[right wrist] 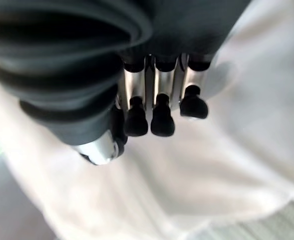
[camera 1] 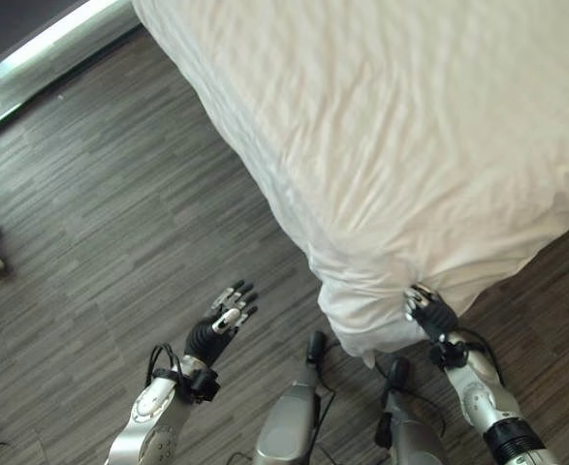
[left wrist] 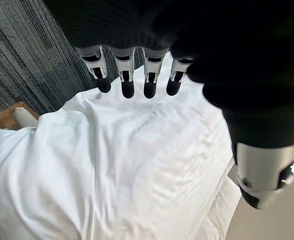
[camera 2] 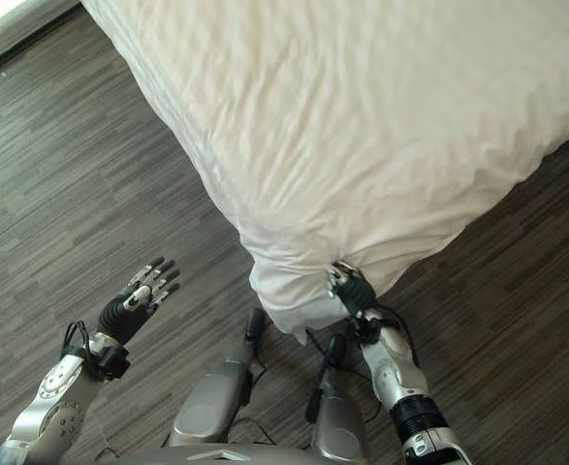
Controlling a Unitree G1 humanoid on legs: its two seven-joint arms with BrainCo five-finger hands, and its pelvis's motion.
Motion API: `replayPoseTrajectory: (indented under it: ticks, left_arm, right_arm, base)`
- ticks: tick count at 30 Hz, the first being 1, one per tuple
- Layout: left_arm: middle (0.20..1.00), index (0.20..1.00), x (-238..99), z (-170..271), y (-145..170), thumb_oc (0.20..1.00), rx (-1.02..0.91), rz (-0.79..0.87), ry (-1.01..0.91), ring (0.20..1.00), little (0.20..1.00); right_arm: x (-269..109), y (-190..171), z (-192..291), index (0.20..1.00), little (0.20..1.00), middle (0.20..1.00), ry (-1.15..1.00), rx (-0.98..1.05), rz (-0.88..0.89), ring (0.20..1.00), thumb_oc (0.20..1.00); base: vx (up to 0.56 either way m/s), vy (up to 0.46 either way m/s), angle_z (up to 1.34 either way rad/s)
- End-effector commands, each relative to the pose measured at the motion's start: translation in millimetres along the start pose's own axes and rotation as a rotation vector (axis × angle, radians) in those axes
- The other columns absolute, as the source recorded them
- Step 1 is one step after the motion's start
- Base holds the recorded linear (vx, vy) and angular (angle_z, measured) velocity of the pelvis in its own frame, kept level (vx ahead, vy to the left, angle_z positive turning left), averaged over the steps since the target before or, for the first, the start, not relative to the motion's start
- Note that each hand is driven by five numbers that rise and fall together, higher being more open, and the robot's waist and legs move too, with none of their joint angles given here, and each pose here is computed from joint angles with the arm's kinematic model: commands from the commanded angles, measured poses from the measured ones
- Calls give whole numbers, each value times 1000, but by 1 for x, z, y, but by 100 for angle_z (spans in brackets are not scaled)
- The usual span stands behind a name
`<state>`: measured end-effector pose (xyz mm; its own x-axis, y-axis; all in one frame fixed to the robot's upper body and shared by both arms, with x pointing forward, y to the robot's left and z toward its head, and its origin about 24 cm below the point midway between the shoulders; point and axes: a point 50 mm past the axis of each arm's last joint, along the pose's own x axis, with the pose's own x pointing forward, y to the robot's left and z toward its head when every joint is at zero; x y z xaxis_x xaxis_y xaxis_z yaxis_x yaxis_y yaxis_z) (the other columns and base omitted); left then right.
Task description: Making the bed.
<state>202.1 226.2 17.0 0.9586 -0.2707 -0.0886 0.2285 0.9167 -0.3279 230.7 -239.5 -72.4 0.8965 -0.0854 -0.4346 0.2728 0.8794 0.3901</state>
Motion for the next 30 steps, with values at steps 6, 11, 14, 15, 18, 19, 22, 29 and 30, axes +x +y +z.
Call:
replayPoseTrajectory:
  ticks: [6, 11, 14, 15, 18, 19, 22, 29, 30]
  left_arm:
    - [1000, 1000, 5, 9, -4, 1000, -10, -50, -57, 1000, 1000]
    - [1000, 1000, 11, 21, -7, 1000, 15, -63, -107, 1000, 1000]
    - [1000, 1000, 14, 27, -8, 1000, 58, -68, -118, 1000, 1000]
    - [1000, 1000, 13, 29, -8, 1000, 67, -77, -118, 1000, 1000]
    - [1000, 1000, -5, 36, 3, 1000, 93, -101, -92, 1000, 1000]
    - [1000, 1000, -10, 34, 5, 1000, 107, -103, -75, 1000, 1000]
    - [1000, 1000, -18, 34, 7, 1000, 103, -130, -59, 1000, 1000]
    - [1000, 1000, -25, 33, 14, 1000, 38, -62, -107, 1000, 1000]
    - [1000, 1000, -25, 33, 14, 1000, 38, -61, -107, 1000, 1000]
  right_arm:
    - [-63, -136, -2, 200, 200, 200, 169, 59, -677, 200, 200]
    - [-100, -184, 49, 200, 200, 200, -140, 275, -939, 200, 200]
    - [-100, -182, 102, 200, 200, 200, -381, 181, -835, 200, 200]
    - [-95, -174, 114, 200, 200, 200, -415, 108, -772, 200, 200]
    - [-71, -59, 128, 200, 200, 200, -380, -410, 27, 200, 200]
    - [-70, -40, 124, 200, 200, 200, -342, -496, 125, 200, 200]
    - [-69, 3, 86, 200, 200, 200, -155, -693, 423, 200, 200]
    - [-64, 87, 15, 200, 200, 200, 6, -893, 882, 200, 200]
    - [-64, 87, 15, 200, 200, 200, 6, -893, 884, 200, 200]
  base:
    - [31, 18, 4]
    - [62, 20, 1]
    - [28, 12, -13]
    - [-2, -6, -21]
    - [-38, -35, -28]
    - [-16, -29, -51]
    - [-10, -41, -45]
    - [10, -23, 8]
    - [17, -7, 17]
